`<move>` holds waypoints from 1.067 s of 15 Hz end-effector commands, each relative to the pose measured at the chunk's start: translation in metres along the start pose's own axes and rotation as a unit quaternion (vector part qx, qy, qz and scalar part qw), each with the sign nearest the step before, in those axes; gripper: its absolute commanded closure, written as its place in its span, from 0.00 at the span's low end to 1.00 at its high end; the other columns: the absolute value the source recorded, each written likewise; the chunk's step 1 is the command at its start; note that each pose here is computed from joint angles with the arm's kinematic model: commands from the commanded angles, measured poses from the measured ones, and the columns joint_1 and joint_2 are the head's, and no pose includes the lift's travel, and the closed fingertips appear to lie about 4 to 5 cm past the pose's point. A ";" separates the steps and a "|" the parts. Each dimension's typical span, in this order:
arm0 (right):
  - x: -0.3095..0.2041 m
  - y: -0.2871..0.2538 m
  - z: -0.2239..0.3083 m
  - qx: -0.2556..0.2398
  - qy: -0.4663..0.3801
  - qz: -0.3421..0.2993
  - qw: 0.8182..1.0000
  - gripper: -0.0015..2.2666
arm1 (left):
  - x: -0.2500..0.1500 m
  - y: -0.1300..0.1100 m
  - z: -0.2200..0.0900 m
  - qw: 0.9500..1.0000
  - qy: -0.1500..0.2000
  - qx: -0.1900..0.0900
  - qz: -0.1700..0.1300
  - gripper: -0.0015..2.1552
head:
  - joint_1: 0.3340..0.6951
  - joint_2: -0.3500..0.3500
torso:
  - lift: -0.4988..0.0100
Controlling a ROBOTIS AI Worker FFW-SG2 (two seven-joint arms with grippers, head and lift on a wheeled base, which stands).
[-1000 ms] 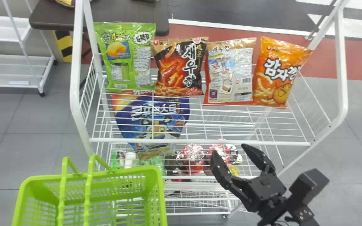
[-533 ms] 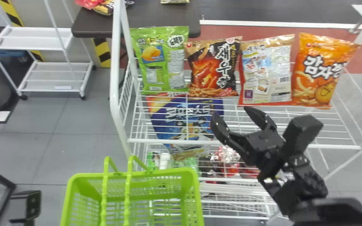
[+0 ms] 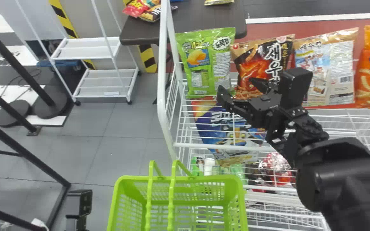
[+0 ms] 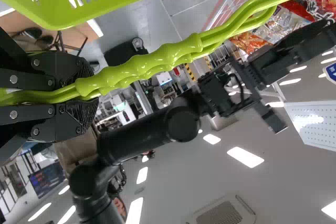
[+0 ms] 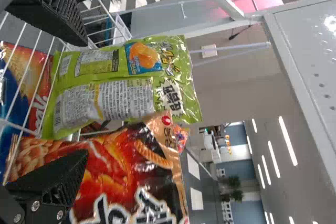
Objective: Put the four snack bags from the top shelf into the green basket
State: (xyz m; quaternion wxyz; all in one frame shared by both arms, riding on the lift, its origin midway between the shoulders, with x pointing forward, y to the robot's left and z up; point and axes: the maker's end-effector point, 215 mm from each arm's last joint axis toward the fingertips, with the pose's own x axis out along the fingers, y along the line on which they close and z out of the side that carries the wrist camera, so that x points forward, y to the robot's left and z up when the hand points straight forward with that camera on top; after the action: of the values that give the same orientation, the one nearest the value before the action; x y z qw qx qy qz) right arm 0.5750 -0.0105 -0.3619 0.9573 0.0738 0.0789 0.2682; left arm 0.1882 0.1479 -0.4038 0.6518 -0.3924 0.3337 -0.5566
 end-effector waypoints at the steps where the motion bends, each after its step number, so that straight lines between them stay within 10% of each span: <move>1: 0.026 0.011 -0.005 0.013 0.009 0.026 1.000 0.04 | -0.003 -0.001 0.002 1.000 0.000 -0.001 -0.004 1.00 | 1.00 0.79 | 0.98; 10: 0.082 -0.021 -0.002 -0.037 0.012 0.030 0.999 0.06 | 0.001 0.011 0.014 1.000 0.007 -0.001 -0.015 1.00 | 1.00 0.82 | 0.98; 16: 0.084 -0.013 -0.009 -0.036 0.027 0.063 0.997 0.95 | -0.001 0.013 0.015 1.000 0.007 -0.002 -0.013 1.00 | 1.00 0.82 | 0.98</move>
State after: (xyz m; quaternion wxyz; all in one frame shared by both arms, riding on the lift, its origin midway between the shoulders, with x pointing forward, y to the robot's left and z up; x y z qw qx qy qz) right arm 0.6524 0.0233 -0.3813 0.9380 0.0326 0.0893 0.3333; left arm 0.2075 0.1506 -0.4101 0.6436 -0.3929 0.3359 -0.5644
